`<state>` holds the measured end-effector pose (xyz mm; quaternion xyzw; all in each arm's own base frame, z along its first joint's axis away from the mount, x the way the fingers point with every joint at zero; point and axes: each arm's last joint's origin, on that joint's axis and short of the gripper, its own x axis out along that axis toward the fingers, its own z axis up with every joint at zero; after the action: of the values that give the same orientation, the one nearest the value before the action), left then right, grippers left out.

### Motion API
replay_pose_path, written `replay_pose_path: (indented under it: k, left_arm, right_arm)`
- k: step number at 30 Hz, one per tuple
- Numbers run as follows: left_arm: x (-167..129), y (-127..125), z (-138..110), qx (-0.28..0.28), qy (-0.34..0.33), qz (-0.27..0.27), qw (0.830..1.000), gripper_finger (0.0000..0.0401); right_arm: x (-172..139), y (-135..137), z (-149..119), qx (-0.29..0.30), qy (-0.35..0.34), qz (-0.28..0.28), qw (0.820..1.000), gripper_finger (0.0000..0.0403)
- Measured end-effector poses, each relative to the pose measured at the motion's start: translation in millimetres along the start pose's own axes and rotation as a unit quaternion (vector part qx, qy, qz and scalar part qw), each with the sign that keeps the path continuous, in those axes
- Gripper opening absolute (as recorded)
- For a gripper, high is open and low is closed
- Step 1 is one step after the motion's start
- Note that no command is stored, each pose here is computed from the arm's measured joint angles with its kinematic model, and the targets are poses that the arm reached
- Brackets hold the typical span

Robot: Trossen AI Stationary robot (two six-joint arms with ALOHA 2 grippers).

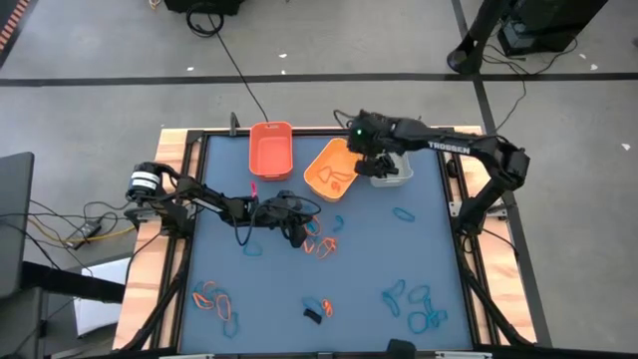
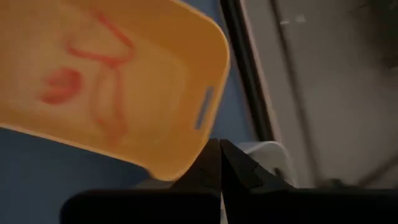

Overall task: Sort rubber bands into baskets
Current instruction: Adjust the yellow bin

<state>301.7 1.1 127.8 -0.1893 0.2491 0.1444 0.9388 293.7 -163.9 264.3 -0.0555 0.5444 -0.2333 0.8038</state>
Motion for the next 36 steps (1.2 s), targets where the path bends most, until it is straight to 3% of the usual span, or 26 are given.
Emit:
replay_pose_path:
  k: [3,6,11,15,19,26,31,36]
  left_arm:
    - [0.0,0.3,-0.1,0.002,0.001,0.001,1.0,0.0014]
    - [0.0,0.7,-0.6,0.003,0.003,0.004,1.0,0.0014]
    - [0.0,0.9,-0.7,0.004,0.002,0.008,1.0,0.0014]
    - [0.0,1.0,-1.0,0.004,0.003,0.008,1.0,0.0014]
    - [0.0,1.3,-1.6,0.005,0.007,0.01,1.0,0.0014]
    - [0.0,1.4,-1.4,0.007,0.005,0.011,1.0,0.0014]
    - [0.0,1.6,-1.1,0.007,0.003,0.014,1.0,0.0014]
    - [0.0,1.8,-1.2,0.006,0.003,0.016,1.0,0.0014]
  right_arm:
    - [-4.9,-11.4,1.6,0.057,-0.013,0.056,0.997,0.0023]
    - [7.5,-22.1,-3.4,0.089,-0.004,0.079,0.993,0.0066]
    - [50.5,-33.0,-9.4,0.111,0.033,0.087,0.99,0.0152]
    - [74.4,-30.1,-9.0,0.096,0.042,0.091,0.99,0.0184]
    - [84.9,-29.8,-7.4,0.078,0.048,0.079,0.993,0.0158]
    - [83.7,-37.7,7.0,0.042,-0.006,0.062,0.997,0.0018]
    - [84.5,-45.1,25.3,0.021,-0.071,0.045,0.996,0.0023]
    - [106.9,-48.6,43.5,0.008,-0.075,0.051,0.996,0.0007]
